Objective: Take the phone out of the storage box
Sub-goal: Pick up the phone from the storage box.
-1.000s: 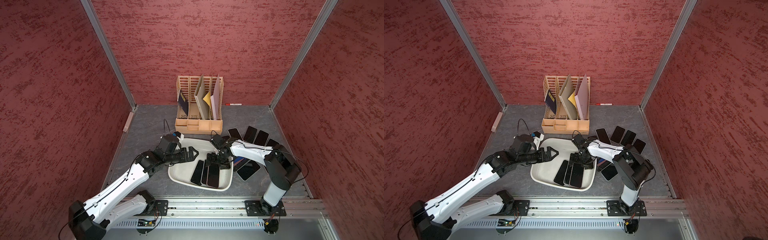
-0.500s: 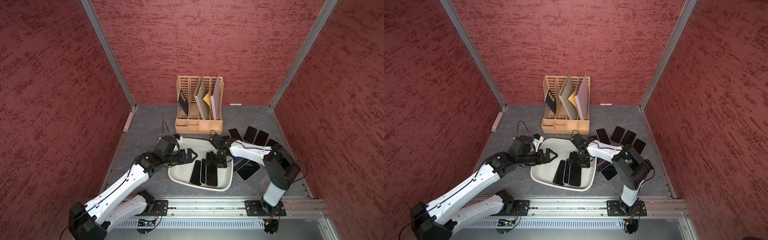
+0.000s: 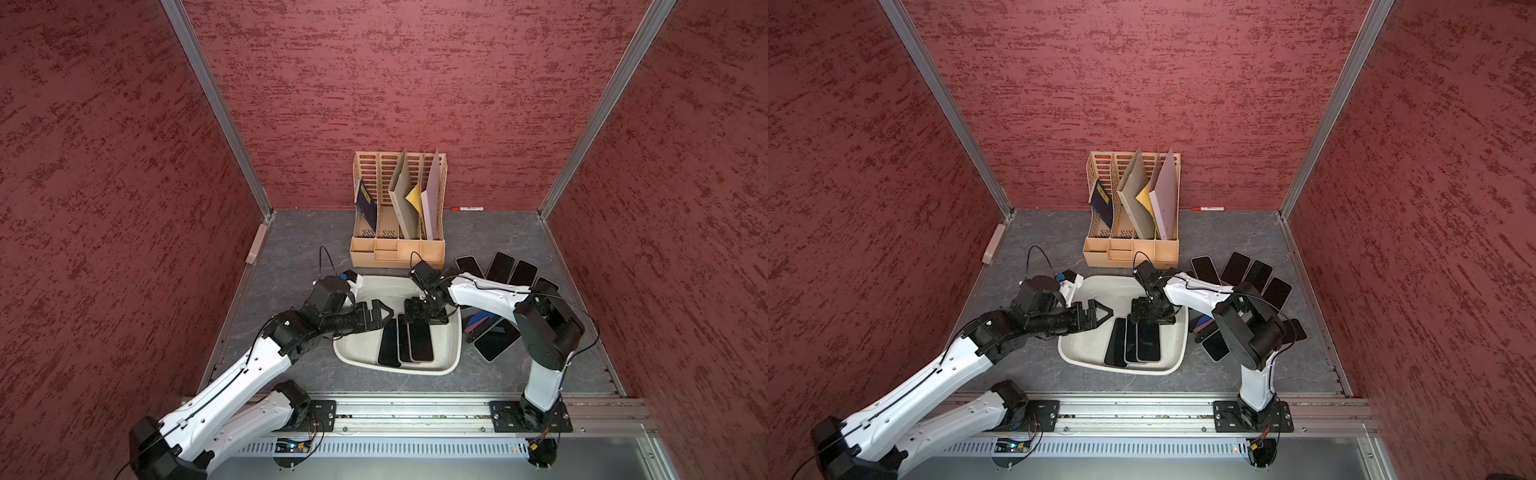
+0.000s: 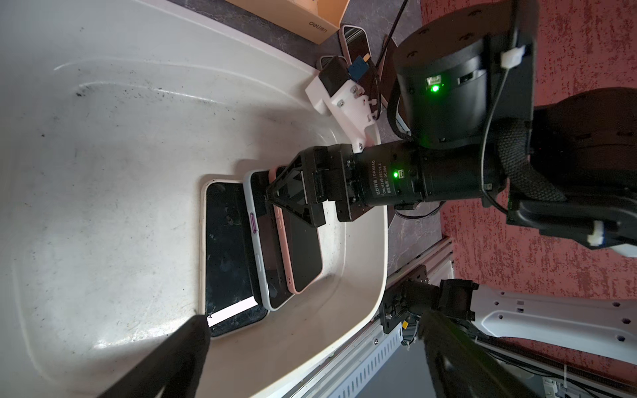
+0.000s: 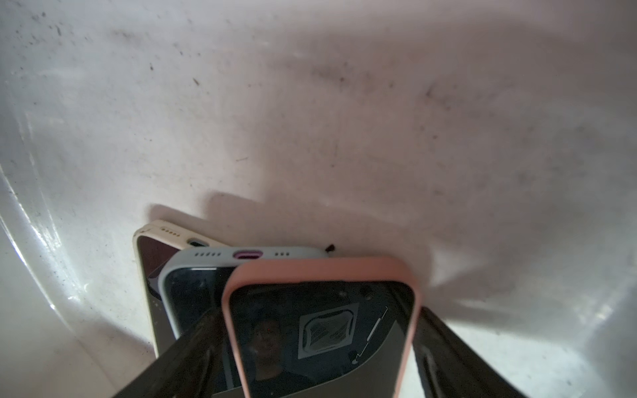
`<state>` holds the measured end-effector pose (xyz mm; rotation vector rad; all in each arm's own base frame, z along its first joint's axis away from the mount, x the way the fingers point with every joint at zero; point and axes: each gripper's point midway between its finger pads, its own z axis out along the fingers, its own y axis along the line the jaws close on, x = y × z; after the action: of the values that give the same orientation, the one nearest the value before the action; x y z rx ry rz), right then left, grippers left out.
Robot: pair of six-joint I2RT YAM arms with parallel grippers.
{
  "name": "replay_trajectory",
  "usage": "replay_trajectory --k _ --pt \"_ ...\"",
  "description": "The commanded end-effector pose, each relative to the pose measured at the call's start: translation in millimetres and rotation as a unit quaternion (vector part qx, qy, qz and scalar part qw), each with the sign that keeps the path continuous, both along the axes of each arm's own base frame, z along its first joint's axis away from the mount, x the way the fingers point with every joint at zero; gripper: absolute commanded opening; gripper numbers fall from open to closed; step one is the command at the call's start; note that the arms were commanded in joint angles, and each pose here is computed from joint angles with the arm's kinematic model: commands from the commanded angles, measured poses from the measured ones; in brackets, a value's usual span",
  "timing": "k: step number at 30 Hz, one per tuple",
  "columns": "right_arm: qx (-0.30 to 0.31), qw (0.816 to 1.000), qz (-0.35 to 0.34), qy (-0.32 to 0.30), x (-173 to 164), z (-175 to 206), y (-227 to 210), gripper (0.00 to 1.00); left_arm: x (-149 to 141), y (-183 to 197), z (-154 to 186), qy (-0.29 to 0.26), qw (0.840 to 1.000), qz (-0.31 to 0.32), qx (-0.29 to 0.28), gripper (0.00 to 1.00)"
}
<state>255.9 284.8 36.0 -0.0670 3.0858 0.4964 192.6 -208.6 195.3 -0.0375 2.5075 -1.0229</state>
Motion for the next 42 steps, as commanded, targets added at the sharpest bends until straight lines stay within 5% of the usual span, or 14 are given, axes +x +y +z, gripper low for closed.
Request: replay_trajectory --k 1,9,15,23,30,42 --pt "0.009 1.000 0.015 0.008 -14.8 2.3 -3.7 0.95 -2.7 2.4 -6.9 0.005 1.000 0.007 0.006 1.00" --pt "-0.007 0.998 0.051 0.041 -50.4 -18.5 -6.2 0.97 -3.3 -6.7 -12.5 0.006 1.000 0.001 0.005 1.00" --pt "-0.011 0.998 0.049 0.034 -44.9 -26.5 2.5 0.96 -6.9 -10.4 -14.0 0.007 1.000 -0.007 0.011 1.00" --pt "-0.028 0.998 0.057 0.028 -35.4 -31.5 6.4 0.78 -11.8 -2.4 -16.7 0.005 1.000 -0.002 0.025 1.00" --pt "-0.020 0.998 0.052 -0.019 -22.5 4.7 4.9 0.72 -12.5 -4.4 -17.2 -0.012 1.000 -0.008 0.023 1.00" --pt "0.115 0.990 0.017 -0.077 -3.3 97.5 19.2 0.72 -18.2 -47.0 -24.1 -0.043 0.995 -0.087 0.026 1.00"
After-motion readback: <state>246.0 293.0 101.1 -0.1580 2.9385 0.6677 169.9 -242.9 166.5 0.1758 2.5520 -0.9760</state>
